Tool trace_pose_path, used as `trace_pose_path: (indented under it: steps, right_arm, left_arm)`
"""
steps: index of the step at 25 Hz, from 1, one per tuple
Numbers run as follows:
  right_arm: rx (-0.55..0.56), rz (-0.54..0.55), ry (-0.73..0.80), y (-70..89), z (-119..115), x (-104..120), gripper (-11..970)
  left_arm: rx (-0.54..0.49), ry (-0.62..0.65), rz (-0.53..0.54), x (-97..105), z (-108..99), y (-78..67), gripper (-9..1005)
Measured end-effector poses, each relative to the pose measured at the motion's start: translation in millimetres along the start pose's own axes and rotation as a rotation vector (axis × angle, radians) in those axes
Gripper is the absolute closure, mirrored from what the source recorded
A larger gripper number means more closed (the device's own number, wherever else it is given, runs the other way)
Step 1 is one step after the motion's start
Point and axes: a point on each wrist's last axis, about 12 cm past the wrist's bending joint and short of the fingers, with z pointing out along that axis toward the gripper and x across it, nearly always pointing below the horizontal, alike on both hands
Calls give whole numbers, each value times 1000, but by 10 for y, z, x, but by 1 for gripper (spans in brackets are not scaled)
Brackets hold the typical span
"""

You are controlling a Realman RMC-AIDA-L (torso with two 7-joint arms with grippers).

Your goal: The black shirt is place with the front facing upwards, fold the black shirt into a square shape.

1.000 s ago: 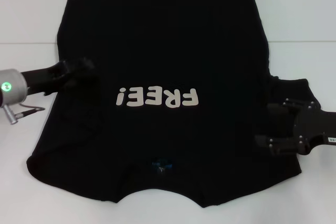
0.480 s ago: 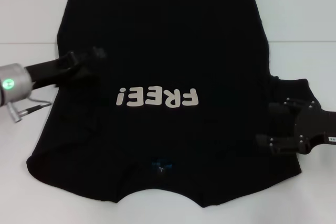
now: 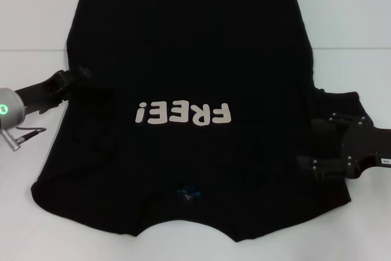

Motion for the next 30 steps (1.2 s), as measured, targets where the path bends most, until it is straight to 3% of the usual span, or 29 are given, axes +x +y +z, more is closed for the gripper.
trace_pose_path:
  steps: [6, 11, 14, 18, 22, 27, 30]
  right_arm:
    - [4, 4, -1, 0, -14, 11, 42]
    - [6, 5, 1, 0, -19, 17, 42]
    - [6, 4, 0, -4, -19, 14, 43]
    - [3, 0, 0, -4, -5, 2, 43]
    - [2, -2, 0, -3, 1, -1, 43]
    - [7, 10, -2, 7, -6, 26, 43]
    - [14, 27, -1, 15, -18, 56, 43]
  left_arm:
    - [25, 11, 25, 71, 161, -210, 153]
    - [117, 68, 62, 173, 260, -451, 154]
    - [193, 81, 69, 196, 238, -524, 156]
    - [267, 106, 113, 181, 103, -471, 159]
    - [339, 125, 234, 132, -122, -345, 161]
    - [422, 121, 490, 84, -500, -166, 164]
    - [431, 167, 667, 143, -622, -89, 166]
